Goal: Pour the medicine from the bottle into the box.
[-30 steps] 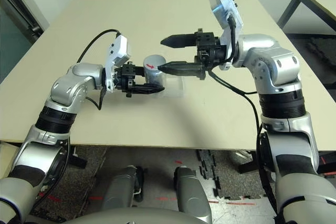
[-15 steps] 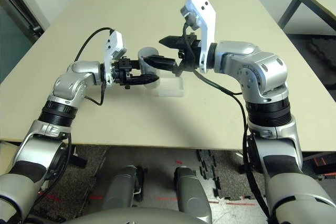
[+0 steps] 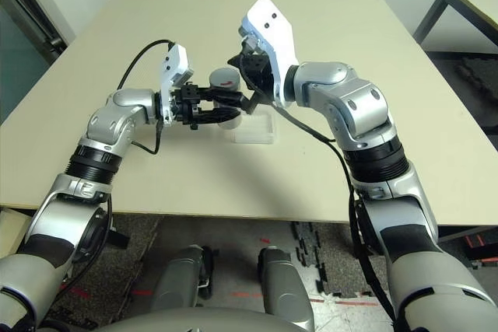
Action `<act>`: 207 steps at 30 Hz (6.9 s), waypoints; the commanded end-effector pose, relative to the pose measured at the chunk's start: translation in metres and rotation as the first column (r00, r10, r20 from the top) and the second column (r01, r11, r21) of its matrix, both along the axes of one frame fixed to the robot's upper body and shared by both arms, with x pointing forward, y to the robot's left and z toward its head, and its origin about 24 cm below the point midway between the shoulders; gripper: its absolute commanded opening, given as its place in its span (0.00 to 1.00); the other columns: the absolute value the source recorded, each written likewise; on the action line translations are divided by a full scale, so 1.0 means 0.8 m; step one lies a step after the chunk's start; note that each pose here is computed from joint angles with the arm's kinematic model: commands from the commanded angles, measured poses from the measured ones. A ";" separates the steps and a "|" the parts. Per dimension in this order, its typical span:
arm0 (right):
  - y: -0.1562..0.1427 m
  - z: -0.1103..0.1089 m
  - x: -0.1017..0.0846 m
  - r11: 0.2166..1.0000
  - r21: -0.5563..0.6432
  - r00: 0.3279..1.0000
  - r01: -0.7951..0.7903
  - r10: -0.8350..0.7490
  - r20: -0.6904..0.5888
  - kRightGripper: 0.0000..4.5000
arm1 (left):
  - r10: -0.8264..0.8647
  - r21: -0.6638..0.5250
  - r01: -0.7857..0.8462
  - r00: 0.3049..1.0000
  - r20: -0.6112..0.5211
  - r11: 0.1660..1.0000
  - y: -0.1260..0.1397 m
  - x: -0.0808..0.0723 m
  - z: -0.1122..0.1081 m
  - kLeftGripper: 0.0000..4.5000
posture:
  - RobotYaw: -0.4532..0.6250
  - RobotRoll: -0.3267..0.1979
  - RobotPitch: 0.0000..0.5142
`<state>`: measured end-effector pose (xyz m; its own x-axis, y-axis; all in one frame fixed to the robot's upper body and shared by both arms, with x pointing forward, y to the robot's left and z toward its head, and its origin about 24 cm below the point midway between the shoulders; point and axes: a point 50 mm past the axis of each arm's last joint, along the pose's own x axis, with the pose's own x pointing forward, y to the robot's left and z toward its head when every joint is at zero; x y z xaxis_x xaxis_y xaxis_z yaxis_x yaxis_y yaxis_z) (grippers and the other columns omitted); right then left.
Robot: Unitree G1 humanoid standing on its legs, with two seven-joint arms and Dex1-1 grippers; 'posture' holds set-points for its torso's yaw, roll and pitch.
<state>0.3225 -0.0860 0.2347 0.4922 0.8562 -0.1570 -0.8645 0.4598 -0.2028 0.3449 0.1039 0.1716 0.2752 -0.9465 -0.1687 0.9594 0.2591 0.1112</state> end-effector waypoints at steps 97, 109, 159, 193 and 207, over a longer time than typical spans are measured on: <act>-0.022 -0.006 0.011 0.995 0.016 0.995 0.099 -0.099 -0.002 1.00 | 0.013 0.004 -0.013 1.000 -0.022 1.000 0.003 0.007 -0.011 0.55 | 0.42 0.62 0.20; -0.049 -0.004 -0.005 0.991 0.032 0.991 0.134 -0.133 -0.030 1.00 | 0.033 0.010 -0.033 0.999 -0.022 0.999 0.011 0.009 -0.010 0.55 | 0.42 0.62 0.20; 0.000 -0.007 0.003 0.997 0.059 0.996 -0.049 0.054 -0.070 1.00 | 0.023 0.016 -0.023 1.000 -0.013 1.000 0.005 0.008 -0.007 0.55 | 0.43 0.62 0.17; -0.012 0.038 0.025 0.978 0.182 0.994 0.101 -0.105 0.014 0.57 | 0.029 0.037 -0.028 0.999 -0.030 0.999 0.004 0.009 -0.023 0.55 | 0.41 0.62 0.17; -0.059 0.000 0.067 0.872 0.211 0.892 0.441 -0.451 -0.002 0.57 | 0.221 0.035 -0.222 0.975 0.029 0.974 0.022 0.027 -0.028 0.55 | 0.43 0.62 0.18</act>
<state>0.3727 -0.1270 0.2466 0.8109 0.5837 0.0416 -0.5760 0.8088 -0.1189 0.3613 0.1173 0.1440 0.4368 -0.8748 -0.2097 0.8994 0.4200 0.1213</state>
